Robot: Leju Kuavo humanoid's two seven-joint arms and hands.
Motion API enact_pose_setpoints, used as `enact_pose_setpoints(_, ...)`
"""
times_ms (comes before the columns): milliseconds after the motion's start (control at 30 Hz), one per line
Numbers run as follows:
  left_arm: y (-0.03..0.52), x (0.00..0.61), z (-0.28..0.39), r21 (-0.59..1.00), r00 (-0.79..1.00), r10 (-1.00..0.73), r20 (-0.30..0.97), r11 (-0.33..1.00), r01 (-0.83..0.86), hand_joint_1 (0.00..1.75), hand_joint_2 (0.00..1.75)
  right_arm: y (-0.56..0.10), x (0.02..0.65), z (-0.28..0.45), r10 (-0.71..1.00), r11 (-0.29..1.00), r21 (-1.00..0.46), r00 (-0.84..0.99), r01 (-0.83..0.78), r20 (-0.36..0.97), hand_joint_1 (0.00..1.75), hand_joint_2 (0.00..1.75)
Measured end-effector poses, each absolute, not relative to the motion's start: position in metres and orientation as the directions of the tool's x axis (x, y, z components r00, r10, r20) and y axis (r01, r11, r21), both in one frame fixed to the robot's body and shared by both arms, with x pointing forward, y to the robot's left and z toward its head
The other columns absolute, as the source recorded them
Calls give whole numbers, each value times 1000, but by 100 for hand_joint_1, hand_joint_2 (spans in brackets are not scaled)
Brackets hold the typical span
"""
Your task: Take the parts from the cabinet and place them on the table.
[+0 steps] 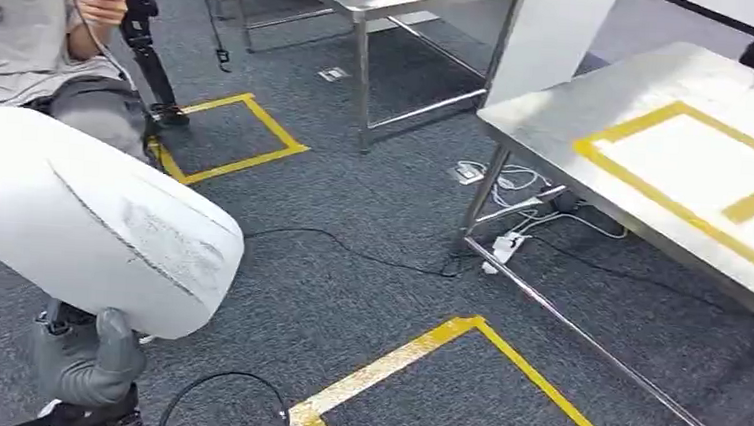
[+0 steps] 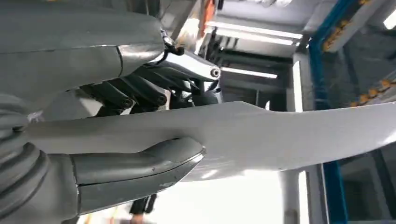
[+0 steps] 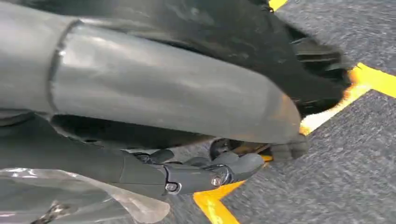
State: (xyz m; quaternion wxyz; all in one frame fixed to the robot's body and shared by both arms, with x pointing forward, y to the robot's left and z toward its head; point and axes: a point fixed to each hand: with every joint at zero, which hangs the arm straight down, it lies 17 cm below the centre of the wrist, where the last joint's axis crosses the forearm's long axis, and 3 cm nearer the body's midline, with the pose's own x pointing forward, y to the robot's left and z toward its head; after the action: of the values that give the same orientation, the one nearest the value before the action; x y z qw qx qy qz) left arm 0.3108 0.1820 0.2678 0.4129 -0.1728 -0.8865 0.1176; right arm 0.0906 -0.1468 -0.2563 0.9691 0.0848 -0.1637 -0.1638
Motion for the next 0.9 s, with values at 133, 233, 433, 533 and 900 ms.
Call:
enact_pose_setpoints(133, 182, 311, 268, -351, -600, 403, 691, 913, 209, 175, 175, -149, 88, -257, -355, 929, 215, 891, 302, 282, 0, 0)
enact_pose_setpoints(233, 182, 311, 269, -350, -601, 402, 691, 913, 209, 175, 175, -150, 90, -257, -359, 928, 215, 889, 306, 284, 0, 0)
enact_pose_setpoints(433, 181, 312, 269, -328, -610, 375, 698, 925, 192, 175, 175, -151, 89, -258, -372, 923, 210, 886, 322, 277, 0, 0)
enact_pose_setpoints(533, 182, 312, 267, -316, -610, 355, 709, 932, 176, 175, 175, -152, 88, -259, -378, 921, 204, 887, 332, 264, 0, 0)
enact_pose_setpoints(900, 179, 313, 268, -311, -612, 349, 710, 935, 172, 175, 175, -160, 84, -261, -395, 914, 202, 883, 351, 253, 0, 0)
